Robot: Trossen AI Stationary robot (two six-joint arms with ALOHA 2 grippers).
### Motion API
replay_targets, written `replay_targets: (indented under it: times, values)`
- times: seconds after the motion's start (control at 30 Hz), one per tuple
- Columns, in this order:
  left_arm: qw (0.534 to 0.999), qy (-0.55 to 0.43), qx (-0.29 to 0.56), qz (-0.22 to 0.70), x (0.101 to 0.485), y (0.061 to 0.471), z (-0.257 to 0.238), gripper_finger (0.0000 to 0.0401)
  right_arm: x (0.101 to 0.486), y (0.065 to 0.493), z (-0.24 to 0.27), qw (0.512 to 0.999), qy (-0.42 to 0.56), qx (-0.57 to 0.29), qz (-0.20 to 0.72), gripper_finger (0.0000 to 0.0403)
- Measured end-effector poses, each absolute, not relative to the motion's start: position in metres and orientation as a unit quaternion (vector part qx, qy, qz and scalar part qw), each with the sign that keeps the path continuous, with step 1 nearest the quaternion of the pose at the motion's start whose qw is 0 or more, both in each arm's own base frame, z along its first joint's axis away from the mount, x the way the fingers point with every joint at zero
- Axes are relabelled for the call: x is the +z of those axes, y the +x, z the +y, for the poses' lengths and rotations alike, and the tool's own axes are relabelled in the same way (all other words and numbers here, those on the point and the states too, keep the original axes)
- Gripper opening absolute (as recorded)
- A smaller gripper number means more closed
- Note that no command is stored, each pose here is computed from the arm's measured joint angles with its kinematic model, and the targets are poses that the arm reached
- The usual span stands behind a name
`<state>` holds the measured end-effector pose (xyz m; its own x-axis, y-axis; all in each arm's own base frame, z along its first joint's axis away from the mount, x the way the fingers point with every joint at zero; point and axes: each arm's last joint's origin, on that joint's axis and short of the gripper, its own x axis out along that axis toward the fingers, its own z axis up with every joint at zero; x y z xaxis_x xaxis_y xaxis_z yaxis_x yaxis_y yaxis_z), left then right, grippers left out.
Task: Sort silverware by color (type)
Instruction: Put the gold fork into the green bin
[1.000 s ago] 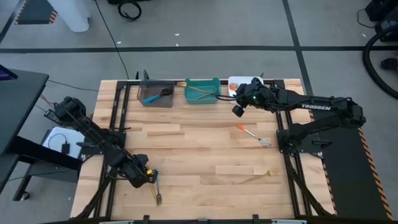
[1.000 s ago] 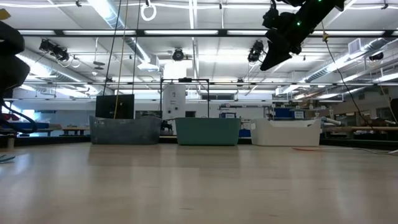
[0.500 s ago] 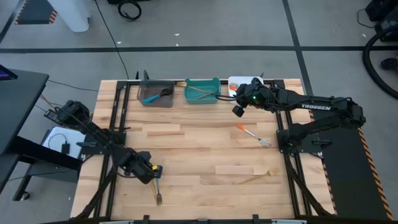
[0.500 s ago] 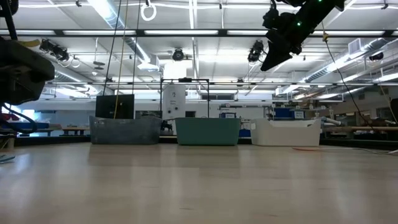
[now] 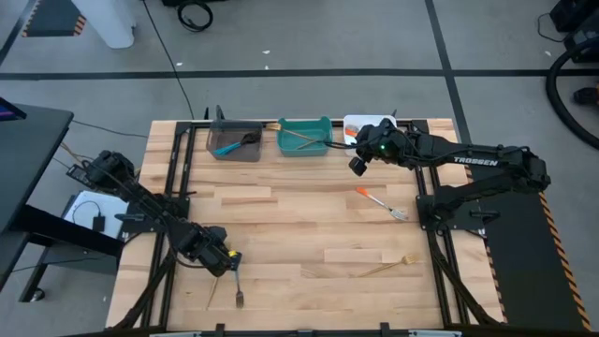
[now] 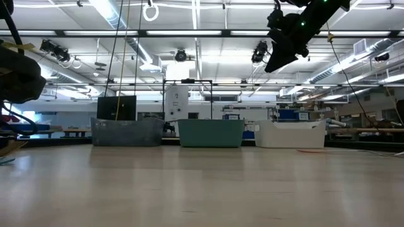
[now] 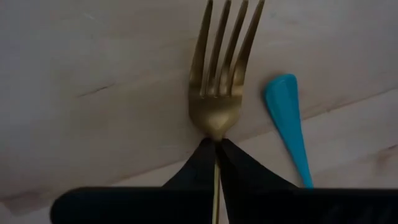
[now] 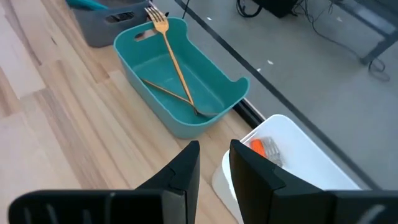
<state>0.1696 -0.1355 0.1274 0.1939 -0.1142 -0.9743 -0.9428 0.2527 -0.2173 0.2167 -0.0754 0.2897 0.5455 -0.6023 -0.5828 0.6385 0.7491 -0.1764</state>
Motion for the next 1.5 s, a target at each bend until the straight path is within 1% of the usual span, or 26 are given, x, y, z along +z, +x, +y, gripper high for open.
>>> replay_targets:
  times: [0.17,0.27,0.43,0.53,0.6,0.7,0.83,0.97,1.1,1.2,1.3,1.5]
  values:
    - [0.599,-0.51,0.339,0.516,0.133,0.17,-0.135,0.0014,0.289,0.217,-0.074,0.884,0.053,-0.341,0.315,0.0094]
    - [0.628,-0.513,0.344,0.474,0.141,0.172,-0.132,0.0013,0.29,0.219,-0.074,0.893,0.067,-0.323,0.307,0.0094]
    - [0.676,-0.526,0.338,0.39,0.168,0.182,-0.118,0.0012,0.301,0.231,-0.072,0.924,0.165,-0.263,0.223,0.0094]
    - [0.716,-0.516,0.349,0.317,0.186,0.192,-0.097,0.0012,0.308,0.242,-0.071,0.945,0.188,-0.207,0.168,0.0094]
    - [0.739,-0.499,0.358,0.279,0.197,0.197,-0.08,0.0012,0.311,0.249,-0.071,0.958,0.179,-0.174,0.143,0.0094]
    - [0.769,-0.464,0.374,0.231,0.214,0.205,-0.052,0.0012,0.315,0.262,-0.073,0.976,0.134,-0.137,0.103,0.0094]
    - [0.816,-0.388,0.396,0.167,0.237,0.218,-0.016,0.0012,0.309,0.28,-0.078,0.986,0.086,-0.126,0.069,0.0094]
    - [0.862,-0.307,0.394,0.093,0.26,0.234,0.017,0.0012,0.295,0.303,-0.085,0.99,0.049,-0.127,0.044,0.0094]
    - [0.876,-0.271,0.397,0.024,0.274,0.244,0.046,0.0013,0.28,0.322,-0.094,0.991,0.021,-0.132,0.003,0.0094]
    - [0.88,-0.263,0.396,-0.002,0.279,0.245,0.062,0.0013,0.273,0.332,-0.101,0.99,-0.004,-0.137,-0.035,0.0094]
    - [0.886,-0.253,0.388,-0.005,0.279,0.247,0.073,0.0013,0.267,0.339,-0.106,0.987,-0.012,-0.141,-0.071,0.0094]
    - [0.91,-0.222,0.35,-0.006,0.276,0.258,0.083,0.0014,0.255,0.351,-0.117,0.988,0.0,-0.136,-0.078,0.0094]
